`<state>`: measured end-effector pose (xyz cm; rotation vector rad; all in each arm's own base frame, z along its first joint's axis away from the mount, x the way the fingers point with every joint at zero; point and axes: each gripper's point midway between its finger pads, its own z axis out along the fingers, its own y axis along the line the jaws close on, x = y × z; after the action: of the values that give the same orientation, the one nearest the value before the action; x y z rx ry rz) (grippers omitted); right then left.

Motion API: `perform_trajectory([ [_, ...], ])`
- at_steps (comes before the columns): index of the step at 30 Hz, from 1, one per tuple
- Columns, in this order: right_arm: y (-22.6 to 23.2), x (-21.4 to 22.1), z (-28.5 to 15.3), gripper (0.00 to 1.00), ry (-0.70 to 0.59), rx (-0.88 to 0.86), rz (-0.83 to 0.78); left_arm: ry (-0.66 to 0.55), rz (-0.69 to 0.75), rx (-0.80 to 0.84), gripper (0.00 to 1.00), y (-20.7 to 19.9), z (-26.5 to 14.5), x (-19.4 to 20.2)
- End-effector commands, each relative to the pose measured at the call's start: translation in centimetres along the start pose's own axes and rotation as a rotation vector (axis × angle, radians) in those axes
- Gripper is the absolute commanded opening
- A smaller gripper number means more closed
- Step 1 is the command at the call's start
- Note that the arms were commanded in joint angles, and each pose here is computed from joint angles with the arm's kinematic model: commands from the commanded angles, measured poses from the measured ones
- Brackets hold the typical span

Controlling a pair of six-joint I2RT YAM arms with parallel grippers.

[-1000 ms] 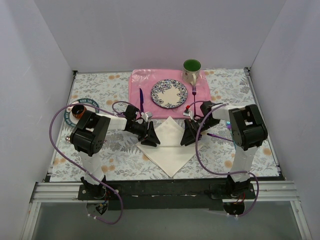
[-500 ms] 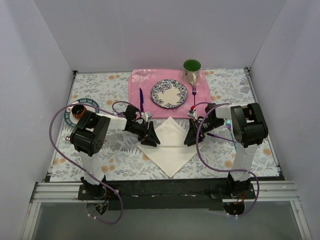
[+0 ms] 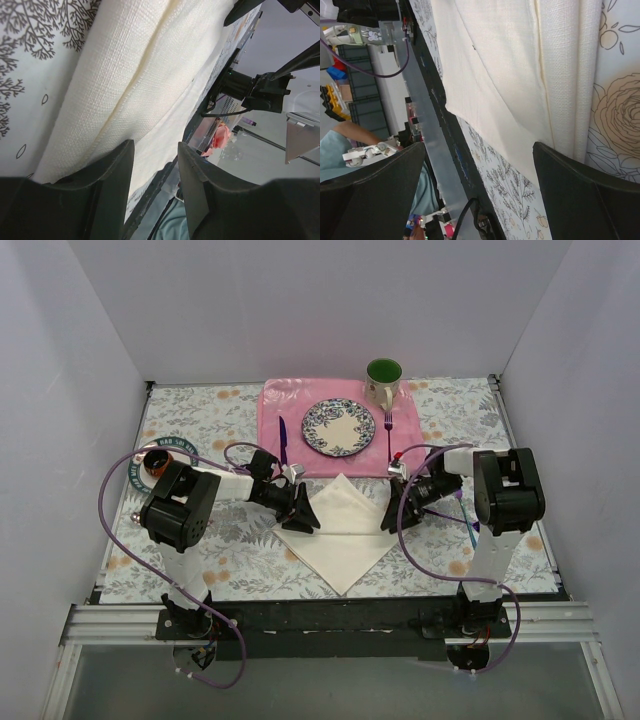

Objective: Fold the napkin into a case and place the utensils inside
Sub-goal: Smooth out the upper triangle-folded napkin at the center of the board.

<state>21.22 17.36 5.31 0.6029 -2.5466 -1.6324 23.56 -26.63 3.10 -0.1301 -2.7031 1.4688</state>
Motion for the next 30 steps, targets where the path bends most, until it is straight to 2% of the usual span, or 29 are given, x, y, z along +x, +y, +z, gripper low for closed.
perform_trajectory([
  [1, -0.9, -0.6, -1.7, 0.99, 0.03, 0.13, -0.115, -0.034, -0.027, -0.148, 0.42, 3.7, -0.3, 0.1],
  [4, 1.9, -2.4, -1.6, 0.99, -0.026, 0.073, -0.121, -0.045, 0.001, -0.123, 0.43, 2.7, -0.5, -0.2],
  [8, 6.2, -4.9, -0.8, 0.99, -0.079, -0.027, -0.181, -0.059, 0.119, -0.04, 0.45, -1.3, -1.3, -0.5],
  [12, 9.8, -5.7, 1.1, 0.99, -0.075, -0.144, -0.222, -0.064, 0.197, 0.054, 0.45, -5.8, -2.5, -0.2],
  [13, 10.2, -5.7, 1.6, 0.99, -0.063, -0.151, -0.194, -0.072, 0.213, 0.069, 0.45, -6.7, -2.8, -0.4],
  [15, 10.9, -5.8, 2.9, 0.99, -0.044, -0.164, -0.237, -0.077, 0.231, 0.104, 0.46, -8.4, -3.5, 0.0],
  [17, 11.3, -5.6, 4.5, 0.99, -0.009, -0.17, -0.209, -0.062, 0.209, 0.108, 0.47, -8.5, -3.6, 0.4],
  [18, 11.1, -6.0, 5.1, 0.99, -0.014, -0.172, -0.237, -0.051, 0.199, 0.096, 0.47, -8.1, -3.4, 0.5],
  [24, 10.9, -5.9, 8.0, 0.99, 0.028, -0.196, -0.176, -0.02, 0.142, 0.047, 0.46, -5.0, -3.0, 1.2],
  [30, 8.3, -4.1, 9.5, 0.99, 0.077, -0.188, -0.124, -0.007, 0.075, 0.019, 0.45, -2.1, -2.7, 1.2],
])
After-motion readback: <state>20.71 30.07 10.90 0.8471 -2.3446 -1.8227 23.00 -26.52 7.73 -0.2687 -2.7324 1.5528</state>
